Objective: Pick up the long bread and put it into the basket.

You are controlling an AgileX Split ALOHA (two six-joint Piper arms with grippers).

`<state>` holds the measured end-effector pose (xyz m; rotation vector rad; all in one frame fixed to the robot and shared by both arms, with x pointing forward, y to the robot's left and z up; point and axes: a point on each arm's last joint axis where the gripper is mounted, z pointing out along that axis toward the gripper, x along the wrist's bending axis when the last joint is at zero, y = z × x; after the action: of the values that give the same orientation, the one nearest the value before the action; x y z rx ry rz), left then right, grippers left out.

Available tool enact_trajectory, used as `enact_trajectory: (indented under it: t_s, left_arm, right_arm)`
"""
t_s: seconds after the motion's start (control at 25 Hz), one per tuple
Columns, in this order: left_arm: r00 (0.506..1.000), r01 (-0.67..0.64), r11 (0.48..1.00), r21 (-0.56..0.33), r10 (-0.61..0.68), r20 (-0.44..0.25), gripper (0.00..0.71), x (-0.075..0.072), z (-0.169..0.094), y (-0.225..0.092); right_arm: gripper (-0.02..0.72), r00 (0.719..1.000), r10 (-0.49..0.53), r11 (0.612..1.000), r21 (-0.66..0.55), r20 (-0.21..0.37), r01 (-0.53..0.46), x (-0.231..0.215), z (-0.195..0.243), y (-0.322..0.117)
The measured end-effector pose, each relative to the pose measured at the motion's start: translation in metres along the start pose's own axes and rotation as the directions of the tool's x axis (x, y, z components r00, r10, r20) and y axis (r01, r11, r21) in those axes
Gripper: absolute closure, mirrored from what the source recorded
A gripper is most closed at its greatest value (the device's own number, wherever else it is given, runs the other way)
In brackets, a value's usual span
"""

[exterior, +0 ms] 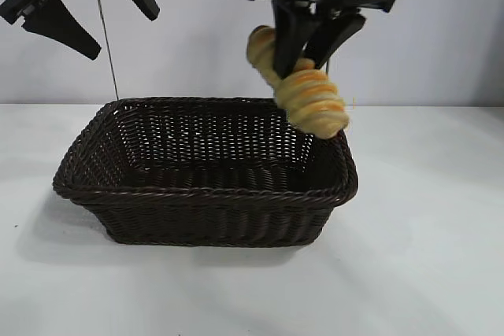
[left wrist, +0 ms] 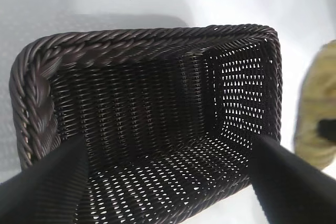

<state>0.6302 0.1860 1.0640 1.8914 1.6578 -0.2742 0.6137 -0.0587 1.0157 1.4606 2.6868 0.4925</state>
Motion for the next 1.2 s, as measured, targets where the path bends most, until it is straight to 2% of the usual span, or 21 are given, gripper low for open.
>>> enact_trajectory:
  t_s: [0.28,0.44,0.56,0.72,1.2]
  left_arm:
    - [1.0,0.0,1.0,0.006,0.0,0.001,0.105,0.0,0.0,-0.001]
    - [1.0,0.0,1.0,0.006,0.0,0.001,0.105,0.0,0.0,-0.001]
    - [1.0,-0.002,1.0,0.006,0.002,0.001,0.105,0.0,0.0,-0.001]
    - [1.0,-0.003,1.0,0.006,0.003,0.001,0.105,0.0,0.0,-0.001]
    - [1.0,-0.003,1.0,0.006,0.003,0.001,0.105,0.0,0.0,-0.001]
  right_arm:
    - [0.42,1.0,0.001,1.0,0.025,0.014,-0.001,-0.004,0.023,0.001]
    - [0.275,1.0,0.002,1.0,0.022,0.014,-0.002,-0.004,0.023,0.001]
    - [0.21,1.0,0.003,1.0,0.022,0.014,-0.003,-0.004,0.023,0.001]
    - [0.196,1.0,0.019,1.0,0.017,0.008,-0.019,-0.01,0.01,0.0]
    - [0.197,0.979,0.195,0.97,-0.132,-0.061,-0.202,-0.08,-0.078,-0.012]
